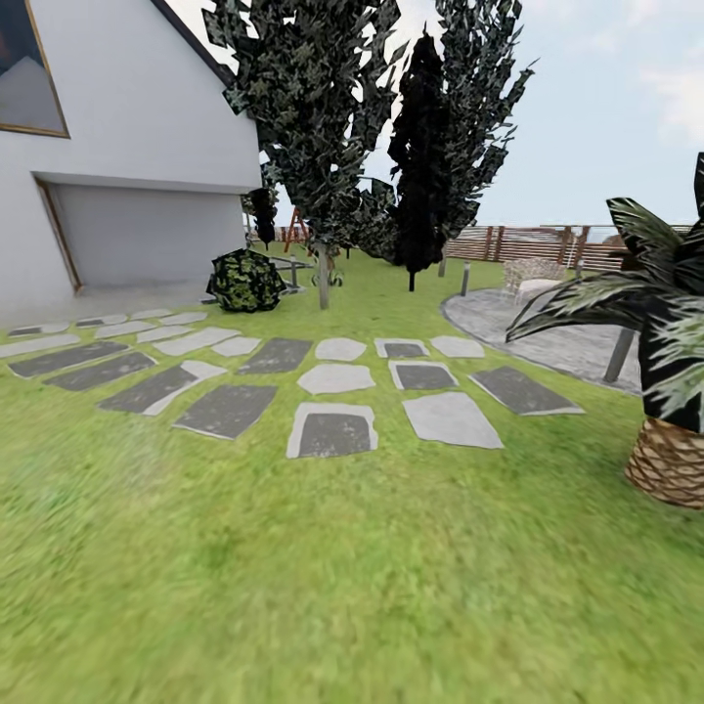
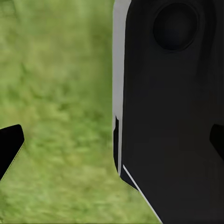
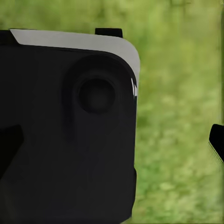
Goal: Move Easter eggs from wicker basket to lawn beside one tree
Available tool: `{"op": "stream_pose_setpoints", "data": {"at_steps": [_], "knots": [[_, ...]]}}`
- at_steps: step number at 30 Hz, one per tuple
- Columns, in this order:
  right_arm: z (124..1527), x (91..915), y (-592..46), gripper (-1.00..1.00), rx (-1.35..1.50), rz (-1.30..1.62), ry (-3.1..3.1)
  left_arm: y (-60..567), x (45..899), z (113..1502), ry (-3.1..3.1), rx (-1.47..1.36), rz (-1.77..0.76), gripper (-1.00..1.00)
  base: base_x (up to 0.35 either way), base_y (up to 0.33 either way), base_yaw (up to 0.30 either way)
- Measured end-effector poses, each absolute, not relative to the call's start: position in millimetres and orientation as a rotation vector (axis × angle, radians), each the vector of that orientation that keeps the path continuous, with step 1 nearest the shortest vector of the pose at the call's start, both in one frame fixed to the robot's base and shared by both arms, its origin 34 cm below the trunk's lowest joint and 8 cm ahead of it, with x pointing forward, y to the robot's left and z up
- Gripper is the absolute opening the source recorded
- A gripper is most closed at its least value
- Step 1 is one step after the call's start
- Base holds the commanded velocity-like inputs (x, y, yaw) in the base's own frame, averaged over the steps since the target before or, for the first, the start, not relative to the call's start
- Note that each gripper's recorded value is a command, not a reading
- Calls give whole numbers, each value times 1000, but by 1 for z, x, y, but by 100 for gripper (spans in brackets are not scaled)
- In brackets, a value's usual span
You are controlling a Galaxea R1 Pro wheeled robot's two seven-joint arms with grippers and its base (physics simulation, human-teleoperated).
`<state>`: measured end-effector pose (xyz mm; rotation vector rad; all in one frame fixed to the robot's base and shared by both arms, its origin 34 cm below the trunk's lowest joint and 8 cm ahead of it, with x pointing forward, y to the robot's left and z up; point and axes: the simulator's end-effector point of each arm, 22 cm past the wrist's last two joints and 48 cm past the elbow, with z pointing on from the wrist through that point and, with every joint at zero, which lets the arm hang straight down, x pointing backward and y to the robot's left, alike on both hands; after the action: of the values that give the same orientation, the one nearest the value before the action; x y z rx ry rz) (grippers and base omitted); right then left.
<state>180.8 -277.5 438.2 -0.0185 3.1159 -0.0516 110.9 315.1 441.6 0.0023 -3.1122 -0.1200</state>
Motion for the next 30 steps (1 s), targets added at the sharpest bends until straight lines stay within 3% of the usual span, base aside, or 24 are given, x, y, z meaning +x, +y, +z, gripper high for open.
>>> {"op": "stream_pose_setpoints", "data": {"at_steps": [11,30], "knots": [[438,181,-277,100,-19,-50,3116,315,111,442,-3113,2,-120,100,335,0,147],[438,181,-278,100,-18,-52,3116,317,111,442,-3112,4,-124,100,335,0,4]]}}
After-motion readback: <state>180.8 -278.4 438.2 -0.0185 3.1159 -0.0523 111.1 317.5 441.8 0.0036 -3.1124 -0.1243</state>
